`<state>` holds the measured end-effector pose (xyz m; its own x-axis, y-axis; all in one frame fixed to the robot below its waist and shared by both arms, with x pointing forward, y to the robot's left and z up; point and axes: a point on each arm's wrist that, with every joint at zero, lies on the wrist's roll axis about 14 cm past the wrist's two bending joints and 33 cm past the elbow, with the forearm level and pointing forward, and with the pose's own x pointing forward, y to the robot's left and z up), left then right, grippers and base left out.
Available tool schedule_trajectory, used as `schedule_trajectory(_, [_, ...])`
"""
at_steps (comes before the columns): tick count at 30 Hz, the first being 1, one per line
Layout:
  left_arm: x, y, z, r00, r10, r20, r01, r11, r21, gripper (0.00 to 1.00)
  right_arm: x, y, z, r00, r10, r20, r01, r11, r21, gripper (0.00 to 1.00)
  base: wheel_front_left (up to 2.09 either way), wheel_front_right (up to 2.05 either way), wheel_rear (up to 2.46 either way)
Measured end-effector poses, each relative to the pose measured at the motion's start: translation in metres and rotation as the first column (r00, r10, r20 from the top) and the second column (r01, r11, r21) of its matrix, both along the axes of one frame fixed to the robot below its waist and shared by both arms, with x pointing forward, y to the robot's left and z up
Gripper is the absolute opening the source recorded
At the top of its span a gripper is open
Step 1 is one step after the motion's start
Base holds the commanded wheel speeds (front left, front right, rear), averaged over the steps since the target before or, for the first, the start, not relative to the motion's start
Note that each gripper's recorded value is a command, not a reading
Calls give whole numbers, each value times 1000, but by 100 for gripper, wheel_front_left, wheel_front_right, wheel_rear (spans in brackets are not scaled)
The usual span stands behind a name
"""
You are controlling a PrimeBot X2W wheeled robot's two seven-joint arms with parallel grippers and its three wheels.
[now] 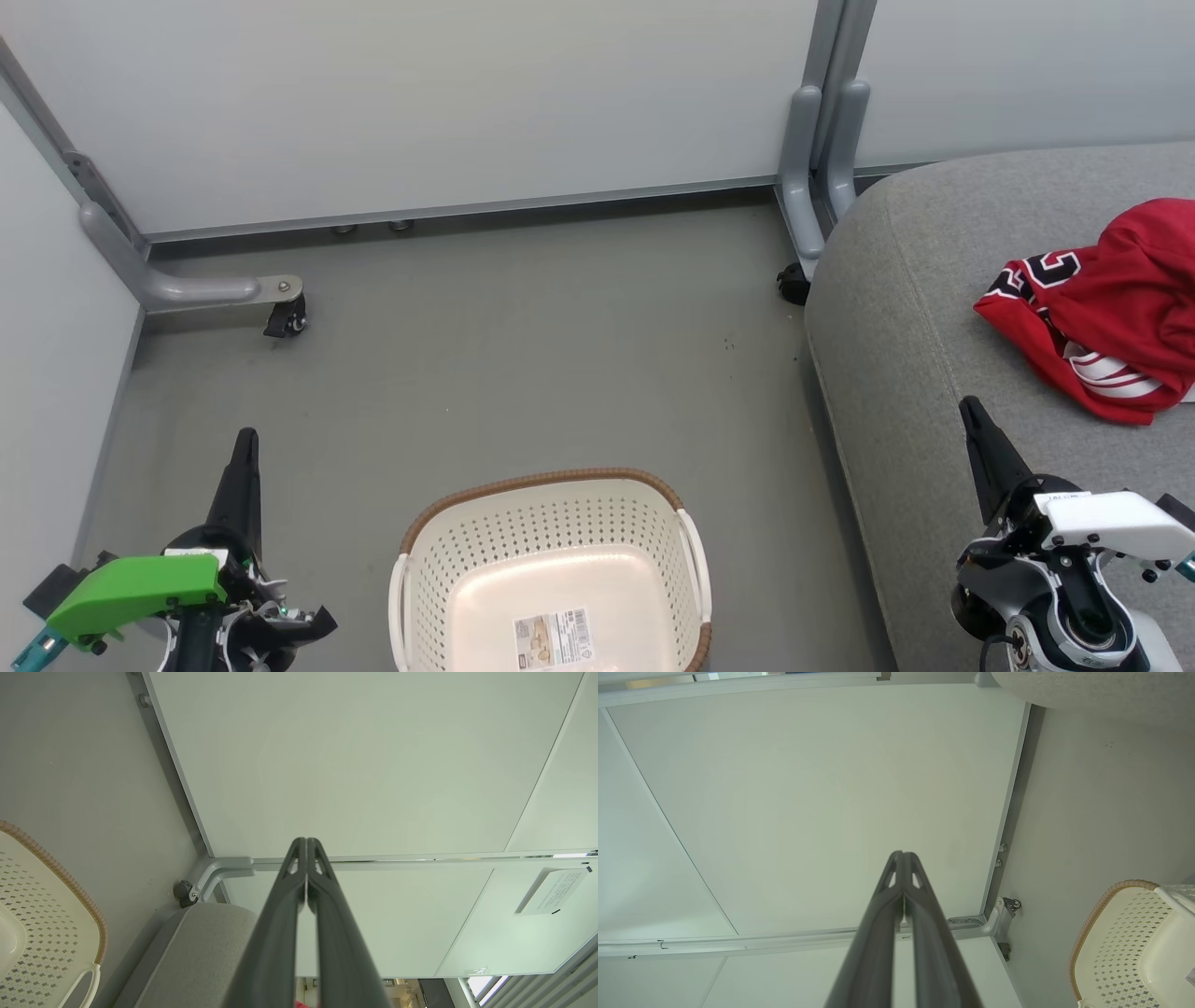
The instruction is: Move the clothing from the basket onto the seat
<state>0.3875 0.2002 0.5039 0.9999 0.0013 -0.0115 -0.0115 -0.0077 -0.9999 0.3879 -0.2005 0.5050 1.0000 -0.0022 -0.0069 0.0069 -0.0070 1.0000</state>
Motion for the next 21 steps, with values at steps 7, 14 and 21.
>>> schedule_trajectory(7, [0, 0, 0, 1000, 0, 0, 0, 1000, 0, 0, 0, 0, 0, 1000, 0, 0, 0, 1000, 0, 0, 0, 0, 0])
schedule_trajectory(14, [0, 0, 0, 1000, 0, 0, 0, 1000, 0, 0, 0, 0, 0, 1000, 0, 0, 0, 1000, 0, 0, 0, 0, 0])
schedule_trajectory(21, [0, 0, 0, 1000, 0, 1, 0, 1000, 0, 0, 0, 0, 0, 1000, 0, 0, 0, 1000, 0, 0, 0, 0, 0])
